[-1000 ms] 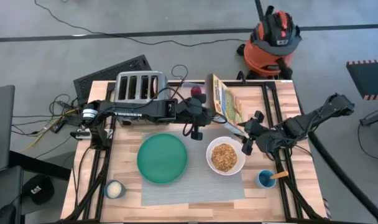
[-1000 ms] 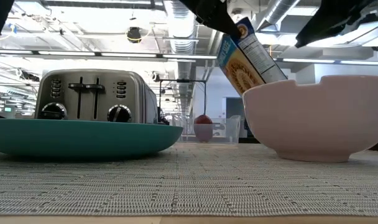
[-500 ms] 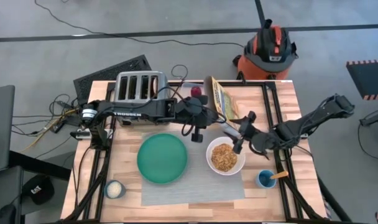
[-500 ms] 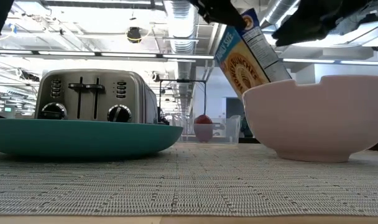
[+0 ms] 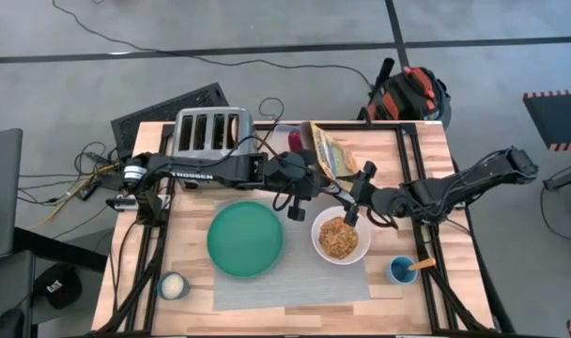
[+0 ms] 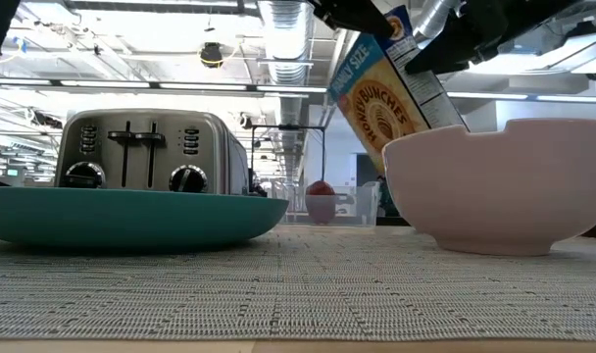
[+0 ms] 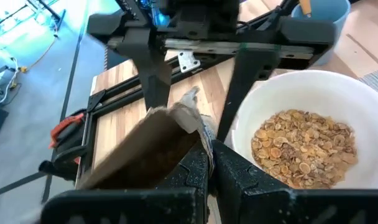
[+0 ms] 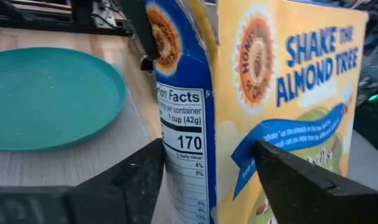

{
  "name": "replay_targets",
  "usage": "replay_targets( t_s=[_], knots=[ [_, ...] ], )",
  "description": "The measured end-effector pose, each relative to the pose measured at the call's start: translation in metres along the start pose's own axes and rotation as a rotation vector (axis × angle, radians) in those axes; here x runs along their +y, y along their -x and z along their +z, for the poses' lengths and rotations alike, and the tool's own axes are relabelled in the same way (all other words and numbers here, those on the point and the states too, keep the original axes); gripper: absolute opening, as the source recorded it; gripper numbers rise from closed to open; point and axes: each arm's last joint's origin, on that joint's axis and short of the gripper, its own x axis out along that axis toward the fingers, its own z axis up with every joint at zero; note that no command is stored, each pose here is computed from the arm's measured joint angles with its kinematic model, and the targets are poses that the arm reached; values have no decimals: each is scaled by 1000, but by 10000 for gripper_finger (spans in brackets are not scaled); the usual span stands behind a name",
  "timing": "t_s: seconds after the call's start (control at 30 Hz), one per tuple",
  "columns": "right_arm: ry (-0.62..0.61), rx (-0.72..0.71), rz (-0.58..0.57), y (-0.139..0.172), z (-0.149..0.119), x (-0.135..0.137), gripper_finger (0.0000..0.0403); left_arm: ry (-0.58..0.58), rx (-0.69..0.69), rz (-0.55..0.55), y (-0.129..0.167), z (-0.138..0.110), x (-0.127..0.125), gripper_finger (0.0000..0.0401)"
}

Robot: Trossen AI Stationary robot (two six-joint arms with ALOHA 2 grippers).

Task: Arrange a breakfast setting
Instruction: Put the cereal box on the top of the table

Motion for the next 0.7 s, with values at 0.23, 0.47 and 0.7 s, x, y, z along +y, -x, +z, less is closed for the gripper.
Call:
replay_targets(
  t_s=[0.23,0.47,0.7],
  knots=[
    [-1,16,18,-5,0,-4,148,-8,-5,0,0,1,0,0],
    [33,18,16,-5,0,-4,58,-15,-10,24,-1,2,0,0],
    [-2,-13,-36,5,4,-14,47,-2,31,162,6,4,6,0]
  ],
)
